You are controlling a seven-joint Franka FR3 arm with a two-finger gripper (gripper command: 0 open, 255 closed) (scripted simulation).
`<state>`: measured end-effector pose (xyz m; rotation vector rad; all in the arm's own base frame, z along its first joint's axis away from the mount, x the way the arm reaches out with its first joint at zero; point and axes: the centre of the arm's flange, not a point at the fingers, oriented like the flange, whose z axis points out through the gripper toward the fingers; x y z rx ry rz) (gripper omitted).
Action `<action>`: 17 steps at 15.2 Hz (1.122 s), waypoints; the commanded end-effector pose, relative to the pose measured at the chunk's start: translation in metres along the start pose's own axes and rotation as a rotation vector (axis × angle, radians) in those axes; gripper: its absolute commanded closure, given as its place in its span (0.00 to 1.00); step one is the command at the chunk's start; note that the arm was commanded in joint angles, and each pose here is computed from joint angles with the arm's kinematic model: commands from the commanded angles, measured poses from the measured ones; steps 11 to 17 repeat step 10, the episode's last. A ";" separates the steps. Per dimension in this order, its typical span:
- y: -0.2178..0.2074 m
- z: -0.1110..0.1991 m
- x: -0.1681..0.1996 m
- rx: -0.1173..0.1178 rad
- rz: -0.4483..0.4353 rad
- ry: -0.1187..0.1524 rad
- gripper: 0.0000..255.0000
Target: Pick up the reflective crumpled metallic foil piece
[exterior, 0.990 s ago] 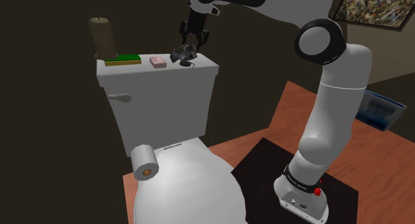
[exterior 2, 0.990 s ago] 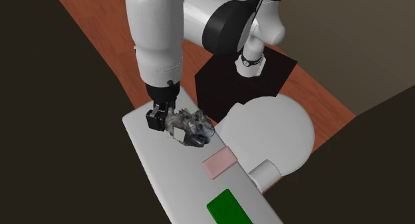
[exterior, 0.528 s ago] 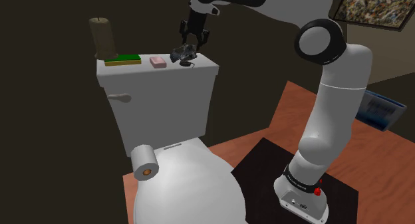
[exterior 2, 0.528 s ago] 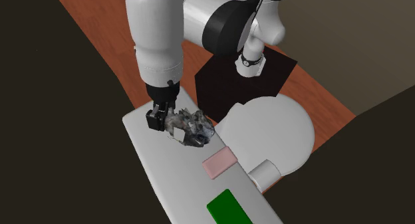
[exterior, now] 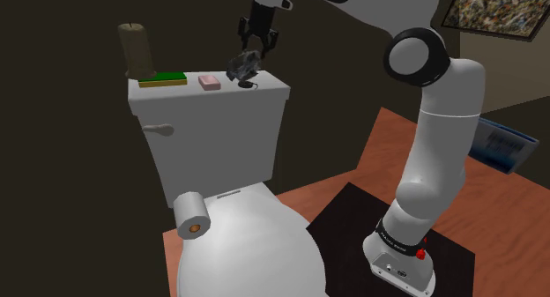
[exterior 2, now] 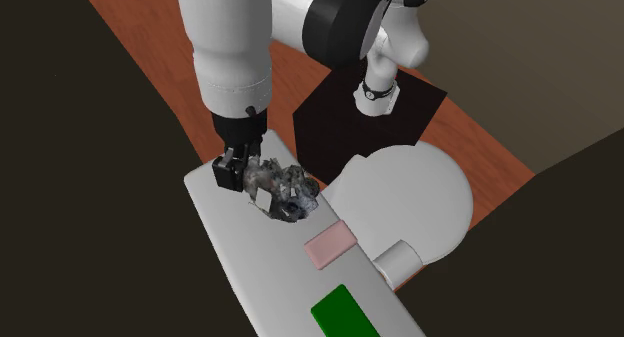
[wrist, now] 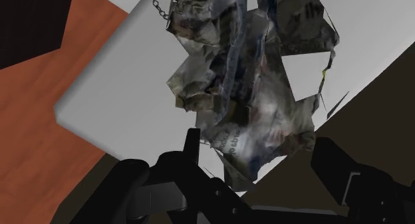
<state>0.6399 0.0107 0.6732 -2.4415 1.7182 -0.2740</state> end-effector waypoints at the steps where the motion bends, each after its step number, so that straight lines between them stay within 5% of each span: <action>1: -0.002 -0.011 0.000 0.000 0.000 0.000 1.00; 8: -0.010 -0.047 0.002 0.000 0.000 0.000 1.00; 17: -0.010 -0.048 0.003 0.000 0.000 0.000 1.00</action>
